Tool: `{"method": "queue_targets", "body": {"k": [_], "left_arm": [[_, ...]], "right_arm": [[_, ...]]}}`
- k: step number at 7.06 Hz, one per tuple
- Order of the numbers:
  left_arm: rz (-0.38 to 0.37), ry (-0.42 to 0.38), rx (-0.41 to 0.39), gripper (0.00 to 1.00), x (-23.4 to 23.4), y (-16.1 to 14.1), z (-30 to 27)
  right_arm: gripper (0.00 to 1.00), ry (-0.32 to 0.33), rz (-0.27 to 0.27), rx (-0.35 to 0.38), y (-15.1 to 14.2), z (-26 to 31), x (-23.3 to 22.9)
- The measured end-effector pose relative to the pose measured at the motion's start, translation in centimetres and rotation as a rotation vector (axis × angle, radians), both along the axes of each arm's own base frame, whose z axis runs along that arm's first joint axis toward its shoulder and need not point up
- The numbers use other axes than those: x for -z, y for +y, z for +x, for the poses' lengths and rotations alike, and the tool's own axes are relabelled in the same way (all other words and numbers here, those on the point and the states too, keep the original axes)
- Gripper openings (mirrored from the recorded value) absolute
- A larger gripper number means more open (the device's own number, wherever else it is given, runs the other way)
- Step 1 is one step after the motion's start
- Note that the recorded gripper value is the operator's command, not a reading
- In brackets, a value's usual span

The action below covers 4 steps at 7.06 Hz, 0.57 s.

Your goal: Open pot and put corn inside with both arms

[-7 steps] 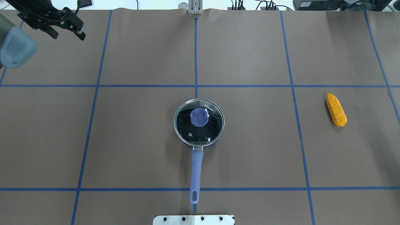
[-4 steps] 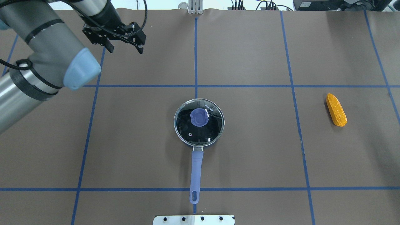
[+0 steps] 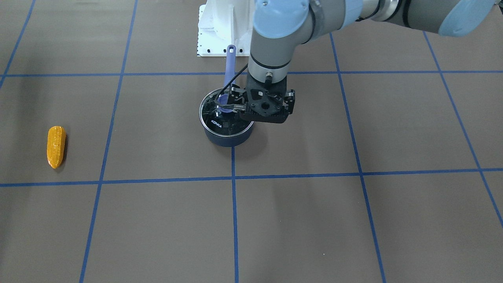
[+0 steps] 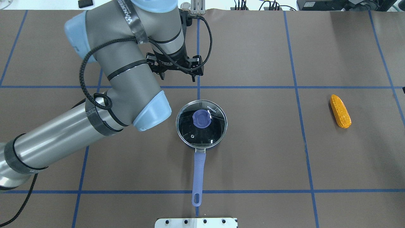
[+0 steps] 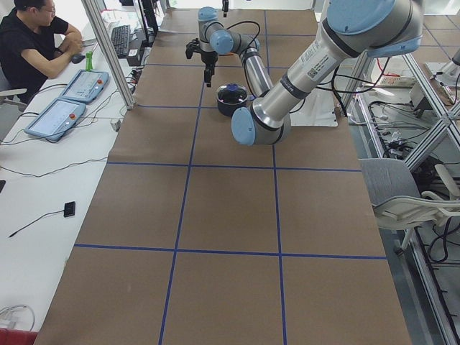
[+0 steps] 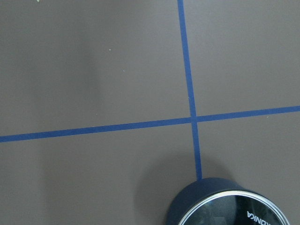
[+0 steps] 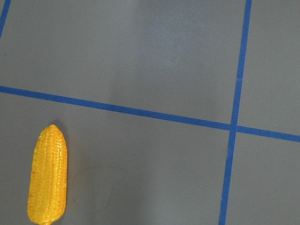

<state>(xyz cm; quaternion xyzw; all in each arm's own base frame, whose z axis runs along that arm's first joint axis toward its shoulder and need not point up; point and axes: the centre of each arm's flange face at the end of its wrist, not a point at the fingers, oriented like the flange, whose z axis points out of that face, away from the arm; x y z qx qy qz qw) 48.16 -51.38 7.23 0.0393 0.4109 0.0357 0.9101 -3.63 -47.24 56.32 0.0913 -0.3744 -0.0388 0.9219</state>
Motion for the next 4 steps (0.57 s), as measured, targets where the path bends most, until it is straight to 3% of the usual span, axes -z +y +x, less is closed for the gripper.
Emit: {"method": "queue_targets", "body": {"k": [4], "left_arm": [[-0.013,-0.011,-0.058,1.00,1.2,3.7,5.7]], "right_arm": [[1.00,-0.001,0.005,0.023,-0.1,-2.0,0.9]]}}
